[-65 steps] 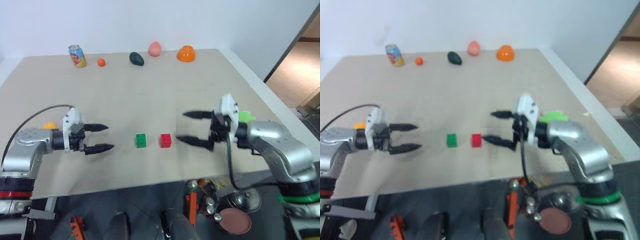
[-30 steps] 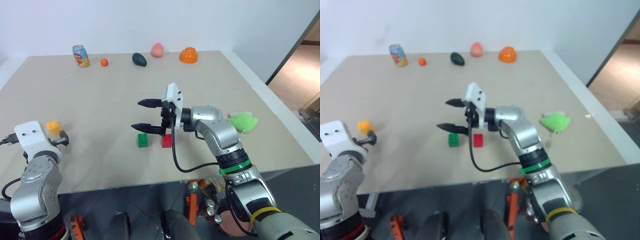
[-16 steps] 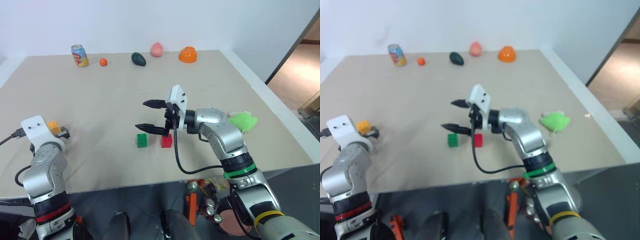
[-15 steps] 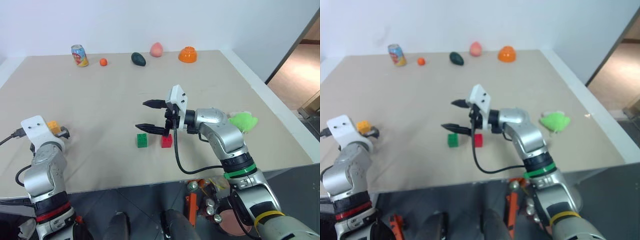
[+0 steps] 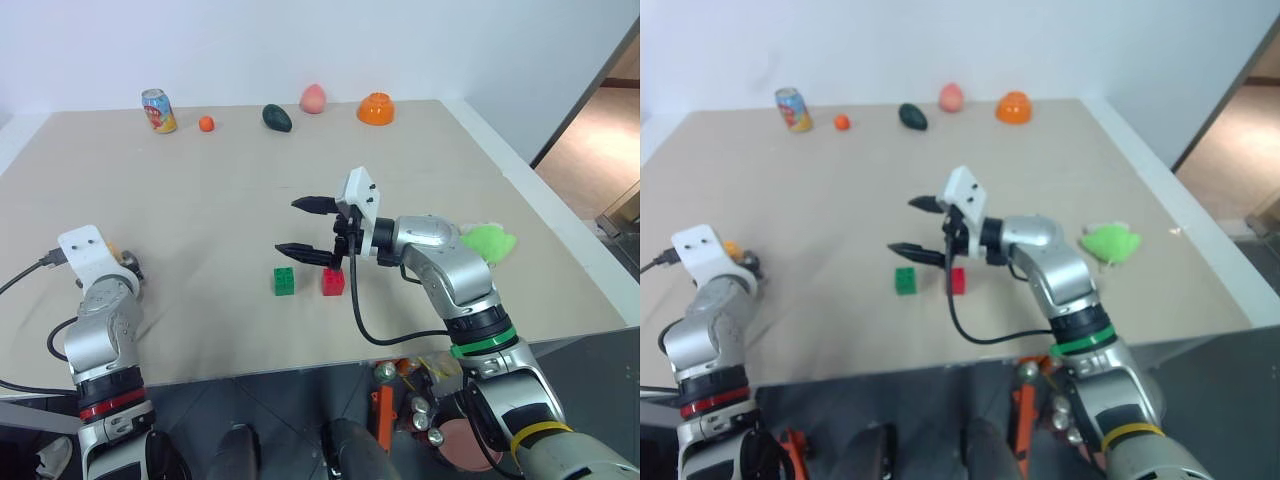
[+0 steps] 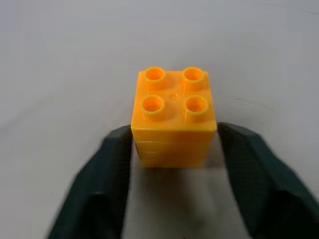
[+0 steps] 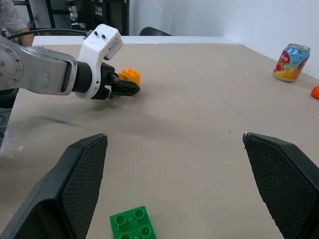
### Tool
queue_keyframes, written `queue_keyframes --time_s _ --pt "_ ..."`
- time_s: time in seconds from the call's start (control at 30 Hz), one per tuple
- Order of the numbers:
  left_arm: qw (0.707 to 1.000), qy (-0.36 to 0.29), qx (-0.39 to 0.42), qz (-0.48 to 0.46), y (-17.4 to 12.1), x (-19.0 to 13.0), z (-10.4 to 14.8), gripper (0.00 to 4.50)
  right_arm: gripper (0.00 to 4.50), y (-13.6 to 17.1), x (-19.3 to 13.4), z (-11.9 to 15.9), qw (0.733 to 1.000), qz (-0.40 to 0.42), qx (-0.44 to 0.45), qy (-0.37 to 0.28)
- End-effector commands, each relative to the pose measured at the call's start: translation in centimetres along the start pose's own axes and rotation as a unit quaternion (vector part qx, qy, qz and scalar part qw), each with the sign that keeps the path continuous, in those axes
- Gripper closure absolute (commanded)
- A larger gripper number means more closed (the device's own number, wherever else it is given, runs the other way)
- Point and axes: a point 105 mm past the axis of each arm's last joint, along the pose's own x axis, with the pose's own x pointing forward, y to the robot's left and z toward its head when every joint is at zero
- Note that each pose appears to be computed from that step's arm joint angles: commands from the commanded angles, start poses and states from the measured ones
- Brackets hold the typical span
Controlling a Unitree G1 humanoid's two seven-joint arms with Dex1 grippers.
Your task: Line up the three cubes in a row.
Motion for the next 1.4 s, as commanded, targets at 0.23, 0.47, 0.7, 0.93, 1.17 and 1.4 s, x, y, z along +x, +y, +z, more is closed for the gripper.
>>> queue_keyframes --time_s 0.23,0.47,0.7,0.93,1.17,1.4 --pt "1.000 -0.027 -0.004 0.009 0.3 0.1 1.3 3.21 0.00 -0.7 -0.8 1.4 0.999 -0.016 -0.026 -0.014" --pt "0.979 -0.129 0.034 -0.153 -5.2 -0.2 6.3 3.21 0.00 -0.6 -3.5 1.9 0.999 -0.032 -0.019 -0.005" --pt "0.860 -0.187 0.108 -0.462 -10.1 -4.3 7.6 3.21 0.00 3.6 -9.8 2.0 0.999 0.021 0.004 0.035" --pt "0.625 -0.122 0.280 -0.719 -9.7 -9.6 2.8 3.21 0.00 4.8 -12.2 1.7 0.997 -0.033 0.025 0.065" --pt "0.527 -0.094 0.323 -0.780 -9.7 -8.7 0.8 3.21 0.00 5.9 -12.4 1.4 0.994 -0.072 0.029 0.074" --pt "0.483 -0.051 0.345 -0.803 -11.4 -8.0 -1.3 3.21 0.00 6.6 -13.1 1.4 0.991 -0.099 0.036 0.081"
